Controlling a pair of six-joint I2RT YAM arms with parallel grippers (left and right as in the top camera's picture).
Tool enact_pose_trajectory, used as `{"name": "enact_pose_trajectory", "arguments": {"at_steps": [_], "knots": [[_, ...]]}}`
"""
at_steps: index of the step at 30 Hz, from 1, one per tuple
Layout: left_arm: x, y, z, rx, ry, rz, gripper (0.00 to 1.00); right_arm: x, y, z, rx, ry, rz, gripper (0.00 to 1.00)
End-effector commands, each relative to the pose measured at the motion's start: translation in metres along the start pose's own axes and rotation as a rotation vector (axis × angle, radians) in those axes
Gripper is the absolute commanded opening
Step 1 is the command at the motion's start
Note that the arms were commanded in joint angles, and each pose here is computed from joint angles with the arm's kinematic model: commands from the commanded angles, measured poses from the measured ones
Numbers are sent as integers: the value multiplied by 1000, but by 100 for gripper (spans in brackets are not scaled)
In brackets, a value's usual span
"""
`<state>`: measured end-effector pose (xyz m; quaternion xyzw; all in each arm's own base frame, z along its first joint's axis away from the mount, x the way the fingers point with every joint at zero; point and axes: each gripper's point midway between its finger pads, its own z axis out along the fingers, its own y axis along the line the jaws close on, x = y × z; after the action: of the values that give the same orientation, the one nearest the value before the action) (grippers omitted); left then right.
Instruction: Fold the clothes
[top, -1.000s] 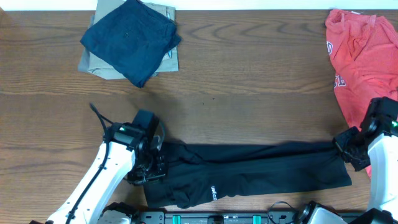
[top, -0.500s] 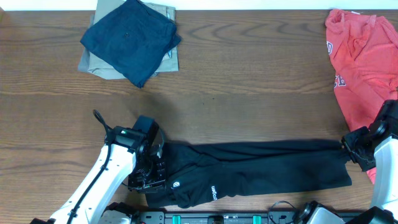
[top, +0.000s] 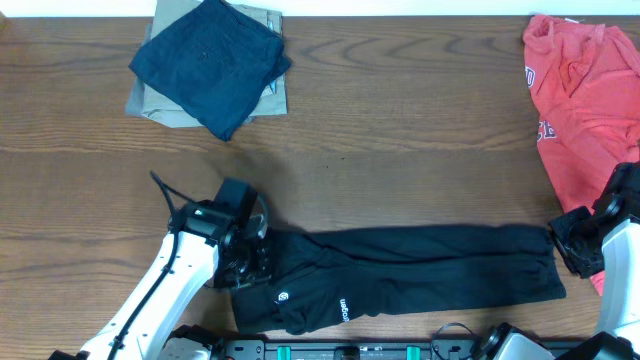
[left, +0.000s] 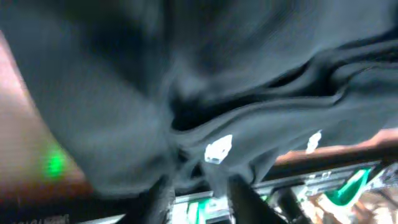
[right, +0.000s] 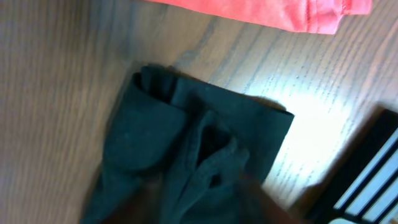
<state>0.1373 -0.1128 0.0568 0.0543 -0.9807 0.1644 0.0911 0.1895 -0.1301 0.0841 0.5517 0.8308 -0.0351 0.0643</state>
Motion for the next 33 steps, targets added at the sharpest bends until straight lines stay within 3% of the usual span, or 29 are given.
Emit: {"name": "enact_pose_trajectory", "arguments": {"at_steps": [1,2,4,5,6,12,17,26,33], "knots": [[-15,-9,-1,38,-66,40,53,2,12,-3,-90,21,-75,84],[-22,-13,-2,51,-94,52,60,4,18,-3,-124,29,-108,88],[-35,-20,-4,74,-151,89,85,6,26,-5,-171,39,-158,88],[-42,-23,-5,85,-178,113,93,6,29,-5,-186,42,-176,88],[-46,-25,-6,92,-195,125,95,7,30,-5,-190,43,-182,87],[-43,-25,0,81,-164,128,95,7,29,-5,-190,43,-181,85],[-27,-40,11,66,-118,223,93,5,31,-5,-194,37,-182,85],[-6,-60,22,56,-84,286,82,5,31,-5,-195,33,-196,85],[-32,-35,20,-138,-218,302,82,6,37,-7,-228,41,-197,84]]}}
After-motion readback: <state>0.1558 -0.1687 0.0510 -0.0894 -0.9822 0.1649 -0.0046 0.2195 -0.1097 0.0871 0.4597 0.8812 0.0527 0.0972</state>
